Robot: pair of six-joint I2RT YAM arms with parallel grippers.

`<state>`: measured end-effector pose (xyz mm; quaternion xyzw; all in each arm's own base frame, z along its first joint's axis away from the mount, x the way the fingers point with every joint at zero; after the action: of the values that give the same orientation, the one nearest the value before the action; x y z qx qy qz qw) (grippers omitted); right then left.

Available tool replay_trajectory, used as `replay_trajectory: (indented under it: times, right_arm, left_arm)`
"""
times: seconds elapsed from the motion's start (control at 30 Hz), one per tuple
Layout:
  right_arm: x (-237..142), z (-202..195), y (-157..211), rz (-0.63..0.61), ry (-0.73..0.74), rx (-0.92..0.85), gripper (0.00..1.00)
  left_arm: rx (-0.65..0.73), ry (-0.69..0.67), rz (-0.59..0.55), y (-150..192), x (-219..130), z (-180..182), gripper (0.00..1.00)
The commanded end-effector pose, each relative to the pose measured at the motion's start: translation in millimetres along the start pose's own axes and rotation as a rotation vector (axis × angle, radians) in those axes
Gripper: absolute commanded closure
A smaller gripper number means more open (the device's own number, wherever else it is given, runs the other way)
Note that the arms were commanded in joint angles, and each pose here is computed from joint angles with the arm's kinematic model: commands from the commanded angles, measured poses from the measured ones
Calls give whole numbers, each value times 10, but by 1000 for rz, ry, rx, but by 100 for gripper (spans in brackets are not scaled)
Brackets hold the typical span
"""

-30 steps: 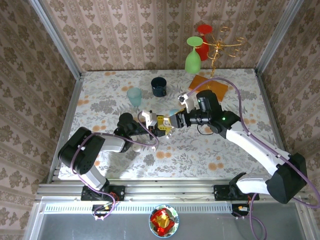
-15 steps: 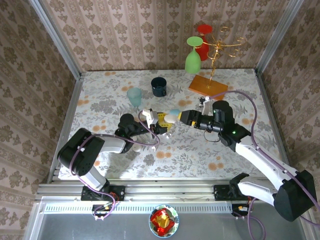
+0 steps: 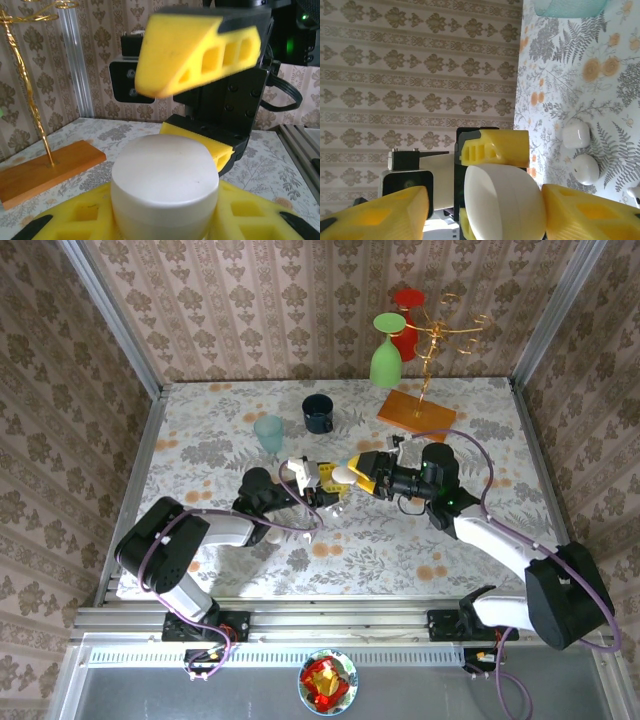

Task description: Insert the wireless bluetooth earbuds into the charging case

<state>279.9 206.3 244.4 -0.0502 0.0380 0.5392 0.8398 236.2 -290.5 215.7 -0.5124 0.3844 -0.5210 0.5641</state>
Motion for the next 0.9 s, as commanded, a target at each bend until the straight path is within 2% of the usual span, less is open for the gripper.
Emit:
replay_trajectory:
  times: [0.0,0.13,0.27,0.37,0.4,0.47,0.53,0.6,0.7,0.87]
  right_arm:
    - [-4,184,47,53,-83,-19,44]
    - [-2,150,45,56,-68,-26,65]
    - [-18,139,11,57,-69,-26,78]
    - [-36,134,-31,51,-64,-23,80]
    - [-37,133,-48,47,-64,-25,79]
    - [-54,94,-103,24,-44,-24,80]
    - [-76,2,-177,-8,0,-21,80]
    - [-118,-116,-272,-55,58,-29,81]
    - [-212,-375,-448,-133,176,-34,81]
    - [-376,-871,-734,-250,369,-2,82]
  left_arm:
    - [40,-2,-38,-142,23,-19,73]
    - [43,-36,-29,-127,-33,-30,73]
    - [34,-34,-21,-103,-69,-61,71]
    - [25,-45,-15,-85,-93,-71,62]
    - [24,-51,-15,-85,-102,-70,55]
    - [25,-72,-14,-96,-135,-73,33]
    - [27,-75,-10,-97,-185,-105,19]
    - [27,-132,9,-76,-257,-79,9]
    - [-23,-196,102,42,-368,-84,2]
    - [-82,-298,307,180,-539,-100,0]
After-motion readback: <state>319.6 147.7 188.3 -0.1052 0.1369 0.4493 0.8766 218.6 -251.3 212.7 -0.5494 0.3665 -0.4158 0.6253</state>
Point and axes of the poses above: each hand's point on the last joint's axis, 136 mm out from that joint toward the fingers, its own x axis out along the fingers, its own z axis along the line the jaws close on, y = z × x, the point moved 5 cm from there along -x, back along the fingers, and after that the axes turned 7 degrees about x, right-handed, at the moved point
